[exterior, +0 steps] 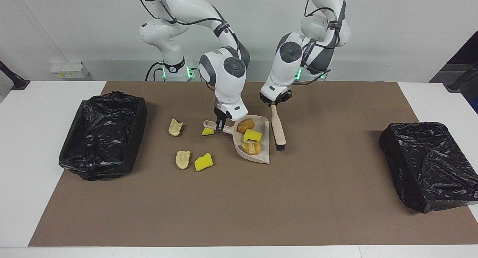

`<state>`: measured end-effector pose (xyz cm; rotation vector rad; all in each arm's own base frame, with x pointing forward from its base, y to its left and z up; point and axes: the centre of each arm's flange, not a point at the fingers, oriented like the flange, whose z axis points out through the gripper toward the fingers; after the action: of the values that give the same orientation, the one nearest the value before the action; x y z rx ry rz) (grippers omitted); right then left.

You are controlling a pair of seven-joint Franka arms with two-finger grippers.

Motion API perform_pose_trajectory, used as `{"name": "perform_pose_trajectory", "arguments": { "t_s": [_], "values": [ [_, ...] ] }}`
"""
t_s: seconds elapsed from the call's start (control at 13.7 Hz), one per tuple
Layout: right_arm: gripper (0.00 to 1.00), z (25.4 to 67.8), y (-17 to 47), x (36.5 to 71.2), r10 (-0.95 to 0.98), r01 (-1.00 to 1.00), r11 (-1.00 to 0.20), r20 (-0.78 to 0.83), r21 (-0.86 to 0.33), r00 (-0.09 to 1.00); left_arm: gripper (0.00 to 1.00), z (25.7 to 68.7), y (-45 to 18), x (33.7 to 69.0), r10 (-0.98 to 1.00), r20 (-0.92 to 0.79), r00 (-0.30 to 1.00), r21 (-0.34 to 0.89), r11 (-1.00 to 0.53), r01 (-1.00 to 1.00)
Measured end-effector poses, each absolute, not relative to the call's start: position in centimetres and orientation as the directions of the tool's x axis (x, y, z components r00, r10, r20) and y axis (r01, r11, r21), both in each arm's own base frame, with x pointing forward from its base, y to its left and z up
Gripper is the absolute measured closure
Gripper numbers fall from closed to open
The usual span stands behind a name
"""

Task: Sweep and dump trash in bin
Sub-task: 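Sweep the scraps into the dustpan with the left gripper's brush, then carry the loaded dustpan to the black bin with the right gripper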

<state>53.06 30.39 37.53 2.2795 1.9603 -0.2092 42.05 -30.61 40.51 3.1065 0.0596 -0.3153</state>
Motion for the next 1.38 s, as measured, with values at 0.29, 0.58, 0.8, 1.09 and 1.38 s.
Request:
{"name": "perform_pose_trajectory", "arguments": {
  "t_s": [0.29,0.58,0.8,1.09,1.38],
  "values": [
    [0.67,39.4,27.9,54.1,0.969,0.984,-0.177,-0.173,0.019,0.177,0.74,42.0,-29.8,41.5,0.046,-0.214,0.976,0.011,-0.999,0.050],
    [0.67,44.0,20.5,55.4,0.970,0.979,-0.201,-0.148,-0.029,0.195,0.74,41.4,-30.1,39.9,0.069,-0.238,0.969,-0.017,-0.998,0.067],
    [0.67,48.2,13.0,56.0,0.962,0.969,-0.245,-0.139,-0.042,0.237,0.74,40.7,-31.5,36.2,0.075,-0.252,0.965,-0.047,-0.997,0.065],
    [0.67,53.0,1.4,56.2,0.956,0.960,-0.278,-0.111,-0.037,0.272,0.74,40.1,-35.2,30.9,0.074,-0.241,0.968,-0.075,-0.996,0.058],
    [0.67,53.9,-11.6,55.2,0.976,0.976,-0.211,-0.073,-0.053,0.207,0.74,37.3,-37.3,26.9,0.083,-0.210,0.974,-0.071,-0.995,0.070]
  ]
}}
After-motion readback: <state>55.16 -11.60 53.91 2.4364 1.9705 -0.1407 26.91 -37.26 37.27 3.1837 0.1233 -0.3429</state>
